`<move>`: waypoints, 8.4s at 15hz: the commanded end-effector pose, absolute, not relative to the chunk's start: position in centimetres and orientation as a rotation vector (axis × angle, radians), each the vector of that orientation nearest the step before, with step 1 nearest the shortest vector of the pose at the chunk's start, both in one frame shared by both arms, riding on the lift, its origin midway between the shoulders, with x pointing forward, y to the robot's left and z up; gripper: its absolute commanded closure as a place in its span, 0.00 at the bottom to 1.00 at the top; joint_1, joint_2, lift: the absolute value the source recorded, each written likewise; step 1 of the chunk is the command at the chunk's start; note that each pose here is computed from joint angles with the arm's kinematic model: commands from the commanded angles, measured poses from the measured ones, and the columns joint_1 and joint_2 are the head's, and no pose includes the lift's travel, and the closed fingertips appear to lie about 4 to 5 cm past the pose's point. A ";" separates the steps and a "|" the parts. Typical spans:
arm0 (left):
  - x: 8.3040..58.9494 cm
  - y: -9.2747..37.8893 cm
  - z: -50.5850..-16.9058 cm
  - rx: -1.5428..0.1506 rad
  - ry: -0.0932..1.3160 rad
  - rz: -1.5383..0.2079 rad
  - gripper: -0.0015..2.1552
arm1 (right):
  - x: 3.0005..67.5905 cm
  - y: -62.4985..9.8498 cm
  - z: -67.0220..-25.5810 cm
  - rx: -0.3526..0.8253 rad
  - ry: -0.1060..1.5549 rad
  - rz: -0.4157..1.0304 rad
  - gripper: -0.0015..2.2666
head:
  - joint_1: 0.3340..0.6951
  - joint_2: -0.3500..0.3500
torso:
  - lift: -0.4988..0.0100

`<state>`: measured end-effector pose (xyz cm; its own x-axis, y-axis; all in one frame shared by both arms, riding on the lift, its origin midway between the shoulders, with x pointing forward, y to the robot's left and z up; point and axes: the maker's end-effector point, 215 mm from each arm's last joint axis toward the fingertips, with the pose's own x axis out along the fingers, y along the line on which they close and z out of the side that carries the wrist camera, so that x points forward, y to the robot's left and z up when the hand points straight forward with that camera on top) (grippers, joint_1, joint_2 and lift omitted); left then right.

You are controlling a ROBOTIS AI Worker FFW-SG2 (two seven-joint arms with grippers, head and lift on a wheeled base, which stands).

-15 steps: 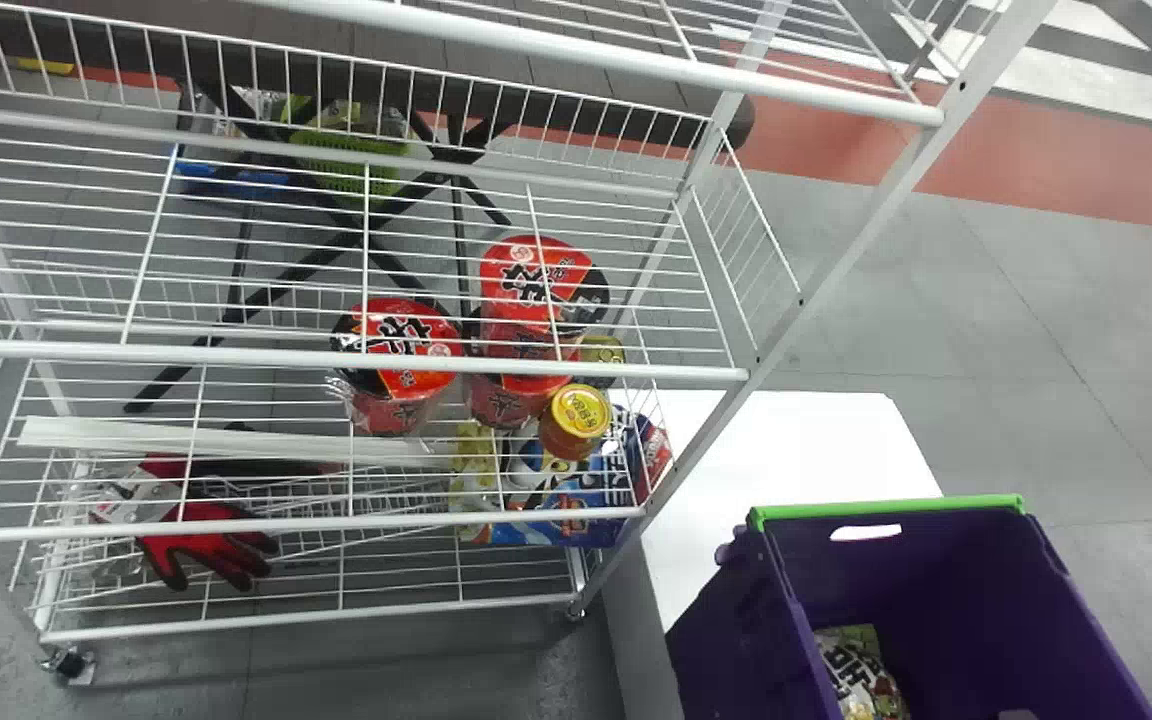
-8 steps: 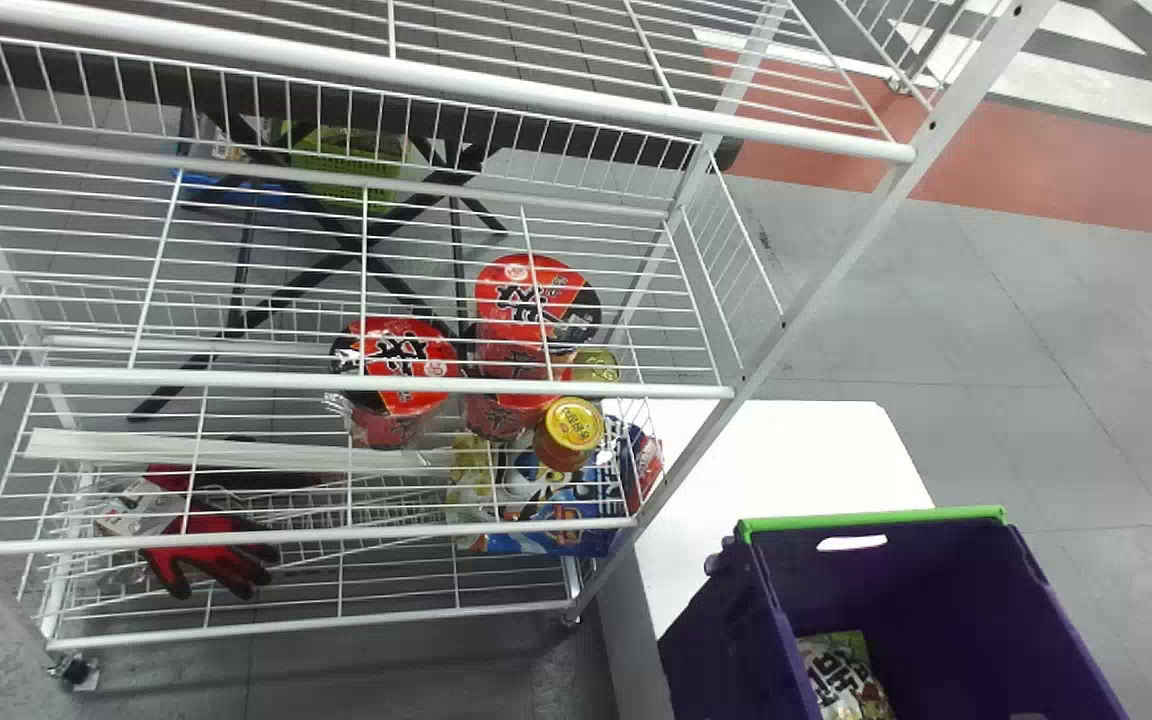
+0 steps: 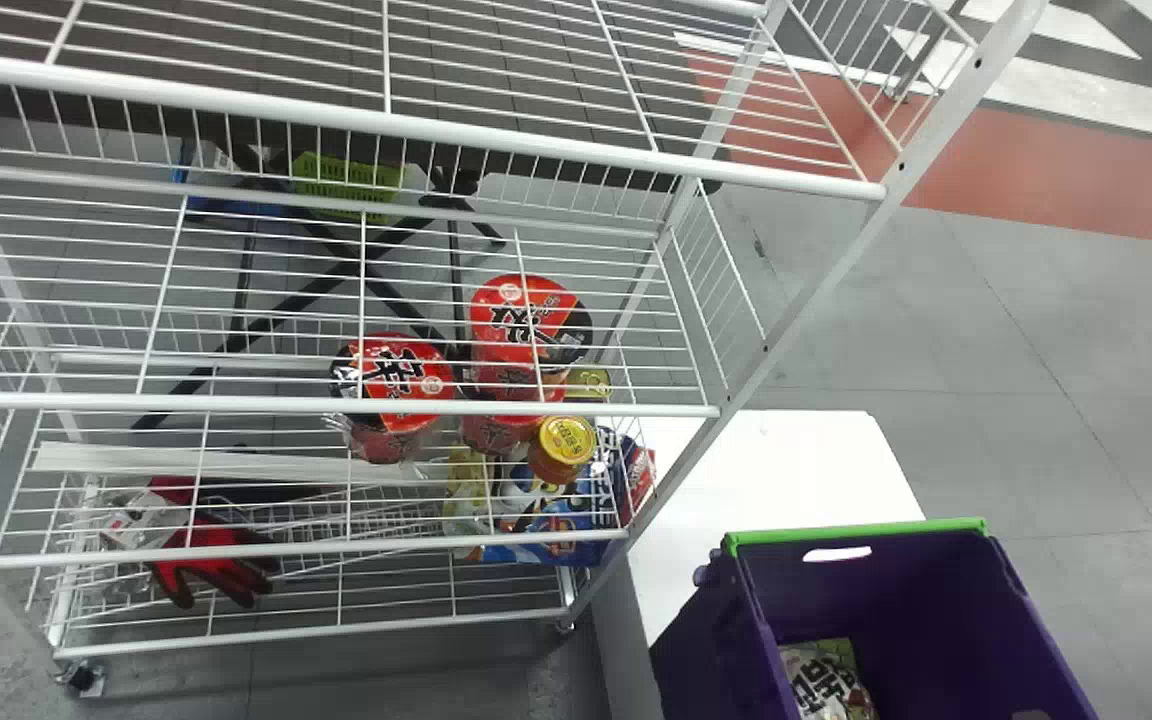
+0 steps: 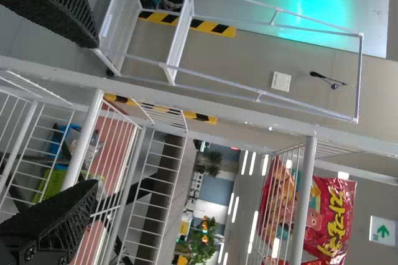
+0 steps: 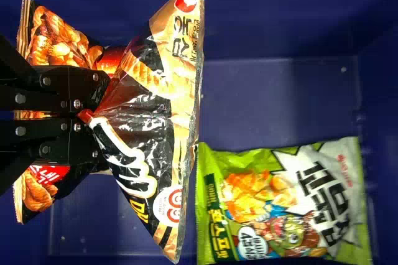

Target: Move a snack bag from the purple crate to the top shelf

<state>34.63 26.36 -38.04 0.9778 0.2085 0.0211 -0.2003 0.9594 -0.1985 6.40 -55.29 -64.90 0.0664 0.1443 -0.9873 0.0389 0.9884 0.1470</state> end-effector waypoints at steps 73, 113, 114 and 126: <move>34.3 26.1 -39.0 -0.198 -0.028 0.207 0.00 | 7.2 -53.3 -66.2 0.077 1.477 0.168 0.84 | 1.00 0.00 | 0.94; 33.9 22.2 -38.6 -0.191 0.001 0.151 0.00 | 24.7 -33.6 -35.6 0.785 0.706 0.320 0.83 | 1.00 0.09 | 0.98; 33.8 22.1 -38.6 -0.193 0.003 0.151 0.00 | 25.3 -33.0 -34.8 0.764 0.693 0.338 0.83 | 1.00 0.11 | 0.98; 33.3 21.2 -37.6 -0.183 -0.012 0.142 0.00 | 36.7 -31.4 -22.8 0.390 0.421 0.248 0.83 | 1.00 0.25 | 0.98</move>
